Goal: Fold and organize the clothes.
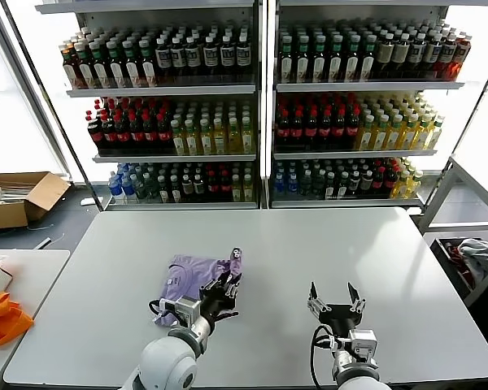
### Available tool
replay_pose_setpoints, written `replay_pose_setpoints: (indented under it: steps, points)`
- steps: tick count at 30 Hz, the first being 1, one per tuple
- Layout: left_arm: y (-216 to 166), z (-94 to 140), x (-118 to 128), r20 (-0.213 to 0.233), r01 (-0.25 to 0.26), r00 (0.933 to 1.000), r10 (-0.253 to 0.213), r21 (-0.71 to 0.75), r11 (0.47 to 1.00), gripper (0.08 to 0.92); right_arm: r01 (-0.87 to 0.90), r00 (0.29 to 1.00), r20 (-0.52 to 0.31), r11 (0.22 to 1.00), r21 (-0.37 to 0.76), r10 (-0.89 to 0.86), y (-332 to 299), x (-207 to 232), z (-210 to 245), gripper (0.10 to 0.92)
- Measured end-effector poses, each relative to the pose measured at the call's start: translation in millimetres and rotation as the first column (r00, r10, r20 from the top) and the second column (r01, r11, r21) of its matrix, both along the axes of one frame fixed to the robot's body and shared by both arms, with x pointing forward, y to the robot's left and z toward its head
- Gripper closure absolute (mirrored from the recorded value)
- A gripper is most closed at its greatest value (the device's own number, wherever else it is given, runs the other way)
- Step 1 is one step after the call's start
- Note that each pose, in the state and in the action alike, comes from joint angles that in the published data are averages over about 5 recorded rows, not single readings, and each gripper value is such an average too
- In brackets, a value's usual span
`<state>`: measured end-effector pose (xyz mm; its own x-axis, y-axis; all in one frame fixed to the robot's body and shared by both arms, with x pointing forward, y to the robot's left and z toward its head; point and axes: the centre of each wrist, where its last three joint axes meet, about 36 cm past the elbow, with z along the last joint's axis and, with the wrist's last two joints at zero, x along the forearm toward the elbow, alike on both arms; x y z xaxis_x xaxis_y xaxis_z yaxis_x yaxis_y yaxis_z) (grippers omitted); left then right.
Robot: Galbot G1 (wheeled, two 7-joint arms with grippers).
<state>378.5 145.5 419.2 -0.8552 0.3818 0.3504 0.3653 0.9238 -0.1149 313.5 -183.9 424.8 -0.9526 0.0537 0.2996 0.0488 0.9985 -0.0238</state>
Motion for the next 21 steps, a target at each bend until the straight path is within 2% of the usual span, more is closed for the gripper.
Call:
replay_pose_setpoints:
  steps: [7, 15, 21]
  points:
    - [1, 12, -1, -0.004, -0.003, 1.0, 0.002, -0.133, 0.991, 0.449, -0.009, 1.0, -0.027, 0.999, 0.051, 0.011, 5, 6, -3, 0.2]
    - [23, 25, -6, 0.014, -0.064, 0.9977, 0.066, -0.132, 0.989, 0.224, -0.033, 0.995, -0.083, 0.979, 0.202, 0.051, 20, 24, -2, 0.2]
    - [40, 29, -12, 0.043, -0.132, 0.9899, 0.135, -0.07, 0.989, 0.178, -0.054, 0.986, -0.13, 0.944, 0.325, 0.102, 40, 39, 0, 0.2]
